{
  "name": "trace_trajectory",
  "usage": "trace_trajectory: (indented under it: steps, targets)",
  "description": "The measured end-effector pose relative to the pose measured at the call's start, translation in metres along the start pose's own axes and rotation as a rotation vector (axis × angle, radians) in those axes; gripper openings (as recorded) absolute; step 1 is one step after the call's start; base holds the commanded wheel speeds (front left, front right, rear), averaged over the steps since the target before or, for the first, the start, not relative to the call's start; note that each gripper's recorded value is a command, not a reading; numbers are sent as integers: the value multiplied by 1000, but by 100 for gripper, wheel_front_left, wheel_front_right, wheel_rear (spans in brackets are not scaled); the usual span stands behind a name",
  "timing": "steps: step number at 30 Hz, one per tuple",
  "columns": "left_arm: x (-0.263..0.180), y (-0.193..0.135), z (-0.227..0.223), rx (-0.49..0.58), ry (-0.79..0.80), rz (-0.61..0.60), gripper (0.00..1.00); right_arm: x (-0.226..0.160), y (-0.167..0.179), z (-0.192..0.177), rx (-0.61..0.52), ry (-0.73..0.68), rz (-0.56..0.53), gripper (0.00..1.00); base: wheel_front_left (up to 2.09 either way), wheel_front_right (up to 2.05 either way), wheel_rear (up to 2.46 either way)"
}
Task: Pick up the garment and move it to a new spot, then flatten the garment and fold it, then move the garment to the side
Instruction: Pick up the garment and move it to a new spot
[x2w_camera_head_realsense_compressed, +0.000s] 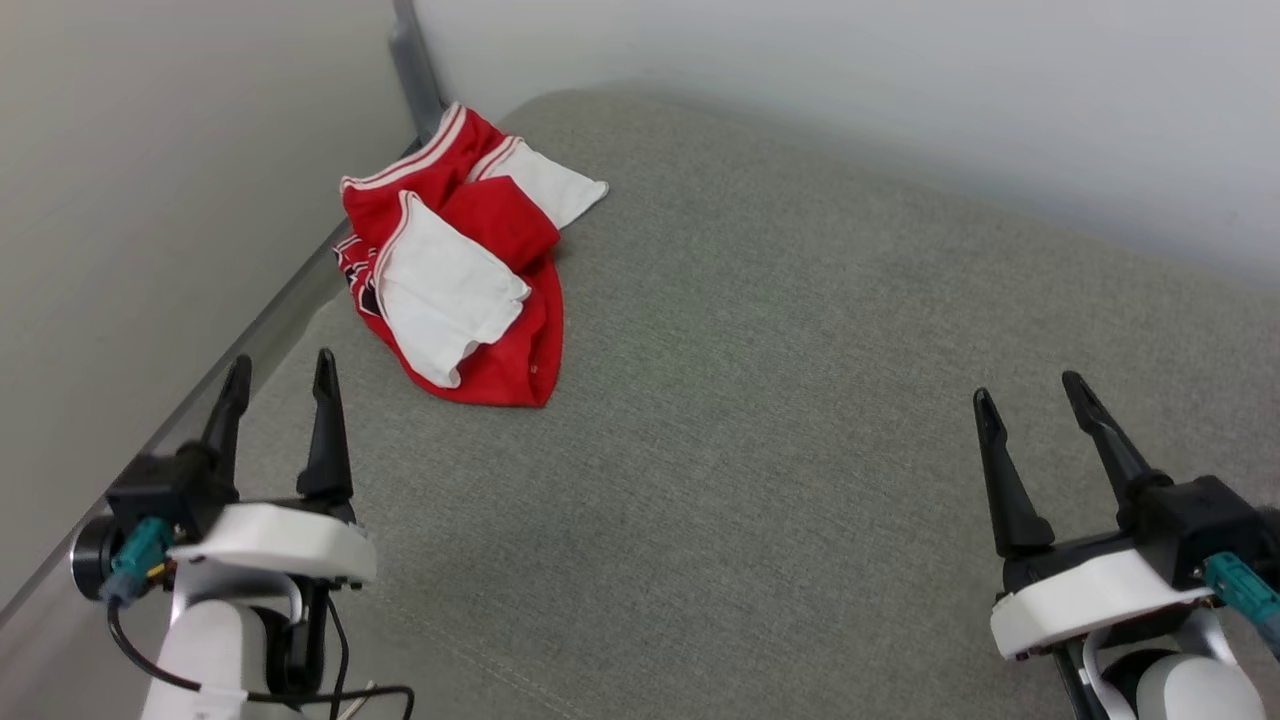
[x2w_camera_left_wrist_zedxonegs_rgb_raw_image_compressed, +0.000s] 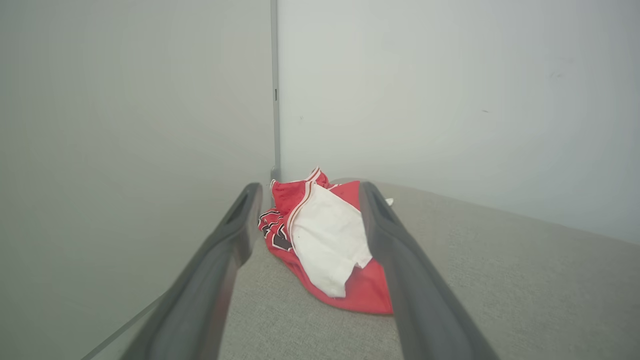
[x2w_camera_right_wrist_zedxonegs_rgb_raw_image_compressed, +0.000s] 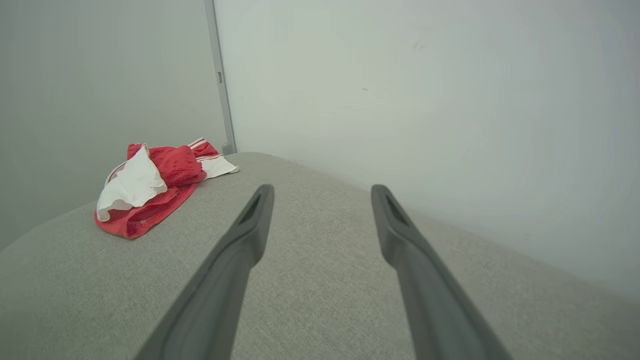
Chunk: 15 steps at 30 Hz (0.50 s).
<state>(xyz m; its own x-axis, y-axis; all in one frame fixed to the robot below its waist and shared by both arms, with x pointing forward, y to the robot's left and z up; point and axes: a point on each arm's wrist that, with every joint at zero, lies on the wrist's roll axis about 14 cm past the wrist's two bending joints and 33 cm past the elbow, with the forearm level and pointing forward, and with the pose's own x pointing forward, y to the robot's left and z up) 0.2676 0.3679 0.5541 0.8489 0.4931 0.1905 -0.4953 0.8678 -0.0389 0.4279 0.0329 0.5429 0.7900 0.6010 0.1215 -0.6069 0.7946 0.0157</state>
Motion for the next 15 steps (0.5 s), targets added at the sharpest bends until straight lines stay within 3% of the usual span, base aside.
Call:
trace_trajectory:
  steps: [7, 15]
  targets:
    - [69, -16, -3, 18, 26, -65, 100, 12, -24, -14, -5, 25, -42, 100, 0, 0, 0]
    - [152, -36, -31, 72, 254, -163, 100, 16, -65, -41, -3, 58, -130, 100, 0, 0, 0]
